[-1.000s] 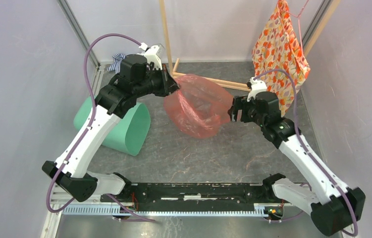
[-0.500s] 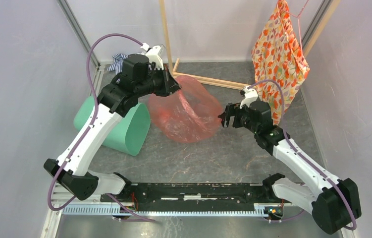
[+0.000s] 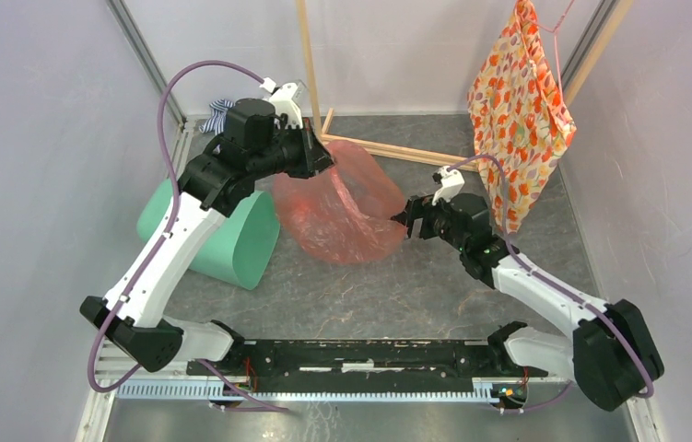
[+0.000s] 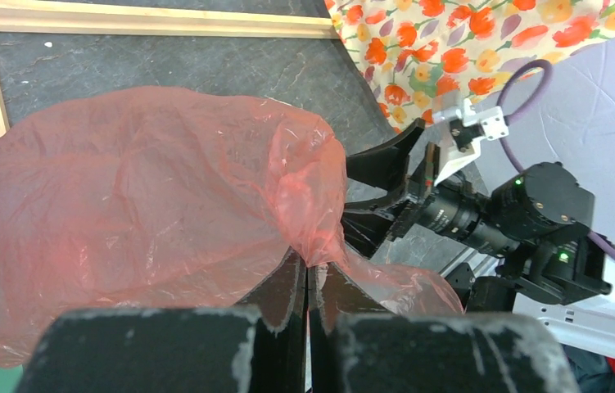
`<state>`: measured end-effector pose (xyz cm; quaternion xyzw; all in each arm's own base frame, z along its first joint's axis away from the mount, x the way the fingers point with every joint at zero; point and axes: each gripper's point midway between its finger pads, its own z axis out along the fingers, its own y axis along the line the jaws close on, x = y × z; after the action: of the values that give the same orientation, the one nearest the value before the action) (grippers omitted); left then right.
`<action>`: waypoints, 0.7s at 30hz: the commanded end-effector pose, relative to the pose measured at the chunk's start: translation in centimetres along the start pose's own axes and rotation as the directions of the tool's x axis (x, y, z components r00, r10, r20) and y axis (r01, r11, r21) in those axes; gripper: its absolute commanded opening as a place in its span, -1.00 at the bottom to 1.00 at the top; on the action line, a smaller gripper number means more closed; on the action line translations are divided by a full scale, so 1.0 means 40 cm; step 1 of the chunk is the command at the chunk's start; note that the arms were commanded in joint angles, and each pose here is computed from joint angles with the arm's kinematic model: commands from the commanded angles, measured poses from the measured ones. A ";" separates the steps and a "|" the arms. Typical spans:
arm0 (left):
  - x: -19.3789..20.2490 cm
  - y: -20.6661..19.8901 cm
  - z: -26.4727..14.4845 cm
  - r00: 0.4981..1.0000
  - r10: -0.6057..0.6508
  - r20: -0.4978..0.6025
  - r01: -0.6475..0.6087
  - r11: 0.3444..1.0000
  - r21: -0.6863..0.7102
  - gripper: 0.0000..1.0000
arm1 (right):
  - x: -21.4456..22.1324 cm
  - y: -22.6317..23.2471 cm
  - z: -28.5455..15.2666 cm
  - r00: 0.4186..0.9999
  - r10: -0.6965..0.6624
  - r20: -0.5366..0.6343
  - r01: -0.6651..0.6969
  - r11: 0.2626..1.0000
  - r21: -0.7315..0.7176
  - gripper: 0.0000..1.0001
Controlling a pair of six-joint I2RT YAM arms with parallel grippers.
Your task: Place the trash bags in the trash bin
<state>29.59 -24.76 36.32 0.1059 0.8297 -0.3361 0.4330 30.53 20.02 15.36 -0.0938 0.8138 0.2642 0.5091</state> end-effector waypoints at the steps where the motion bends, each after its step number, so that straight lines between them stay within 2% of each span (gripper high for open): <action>1: -0.040 -0.017 -0.025 0.997 0.060 0.043 -0.061 0.998 0.022 -0.96 | -0.053 0.043 0.031 0.997 0.037 0.071 -0.032 0.997 -0.072 0.83; 15: -0.054 -0.018 -0.034 0.996 0.063 0.057 -0.064 0.998 0.010 -0.96 | -0.030 0.056 0.098 0.994 0.092 0.065 -0.086 0.992 -0.090 0.75; 18: -0.052 -0.018 -0.036 0.997 0.063 0.054 -0.063 0.998 0.009 -0.96 | -0.034 0.057 0.109 0.992 0.104 0.072 -0.098 0.992 -0.083 0.67; 21: -0.051 -0.013 -0.038 0.996 0.065 0.055 -0.065 0.998 -0.001 -0.96 | -0.061 0.050 0.104 0.989 0.104 0.105 -0.098 0.993 -0.059 0.48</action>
<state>29.46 -24.64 37.38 0.1062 0.8248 -0.3386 0.4402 32.16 22.93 12.23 -0.0663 0.8204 0.3004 0.4819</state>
